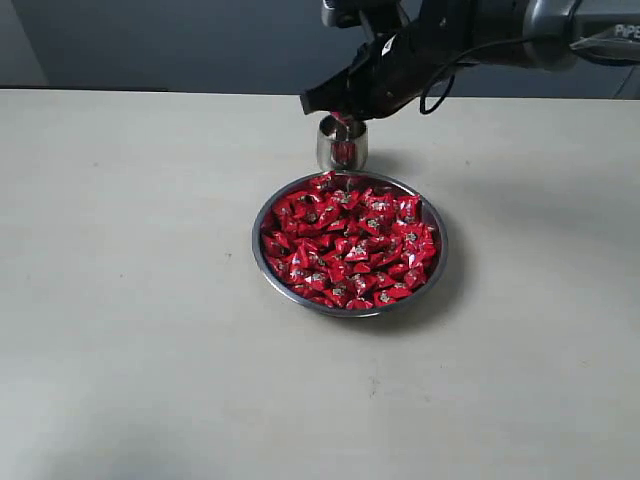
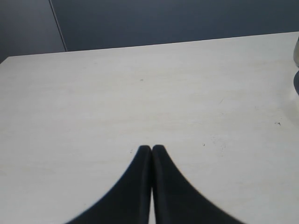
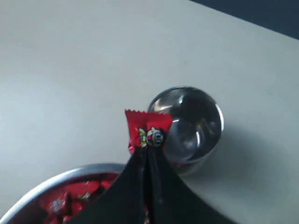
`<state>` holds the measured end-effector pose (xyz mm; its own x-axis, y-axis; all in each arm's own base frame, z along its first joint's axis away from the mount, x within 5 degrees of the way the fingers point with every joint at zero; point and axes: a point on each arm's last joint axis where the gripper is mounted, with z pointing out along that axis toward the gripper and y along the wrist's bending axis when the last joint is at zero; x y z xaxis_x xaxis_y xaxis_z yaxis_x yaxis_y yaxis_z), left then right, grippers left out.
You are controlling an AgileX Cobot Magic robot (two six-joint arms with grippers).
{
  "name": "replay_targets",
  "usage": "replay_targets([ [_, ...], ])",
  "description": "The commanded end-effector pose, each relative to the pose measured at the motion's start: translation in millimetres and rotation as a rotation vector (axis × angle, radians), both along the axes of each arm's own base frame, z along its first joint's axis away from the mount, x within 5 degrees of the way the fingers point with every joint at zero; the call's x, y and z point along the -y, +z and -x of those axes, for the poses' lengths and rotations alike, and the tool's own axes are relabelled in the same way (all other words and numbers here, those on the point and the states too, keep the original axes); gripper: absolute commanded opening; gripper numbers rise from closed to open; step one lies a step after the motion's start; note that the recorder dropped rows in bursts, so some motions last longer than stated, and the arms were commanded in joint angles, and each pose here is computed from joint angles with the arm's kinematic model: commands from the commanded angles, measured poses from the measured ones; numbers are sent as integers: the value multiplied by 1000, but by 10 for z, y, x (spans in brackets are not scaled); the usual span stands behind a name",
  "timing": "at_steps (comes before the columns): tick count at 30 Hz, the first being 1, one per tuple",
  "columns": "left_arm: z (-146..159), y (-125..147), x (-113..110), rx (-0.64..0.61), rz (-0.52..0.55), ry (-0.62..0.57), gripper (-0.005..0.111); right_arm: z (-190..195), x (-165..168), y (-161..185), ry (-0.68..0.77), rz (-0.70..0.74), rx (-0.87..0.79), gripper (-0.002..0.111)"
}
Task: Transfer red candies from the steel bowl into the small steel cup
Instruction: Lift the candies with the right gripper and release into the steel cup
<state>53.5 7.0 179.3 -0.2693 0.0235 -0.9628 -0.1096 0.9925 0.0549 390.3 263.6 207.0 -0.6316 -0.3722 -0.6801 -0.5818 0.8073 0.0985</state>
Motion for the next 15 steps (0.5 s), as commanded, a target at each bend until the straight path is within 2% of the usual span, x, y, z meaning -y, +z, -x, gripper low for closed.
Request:
replay_targets([
  [1,3,35,4,18,-2,-8,0,-255,-27,-143,-41,-33,-15,0],
  [8,3,35,4,18,-2,-8,0,-465,-144,-344,-30,-17,6,1],
  [10,3,35,4,18,-2,-8,0,-483,-150,-373,-24,-6,9,8],
  [15,3,35,4,18,-2,-8,0,-510,-64,-329,-32,7,-3,33],
])
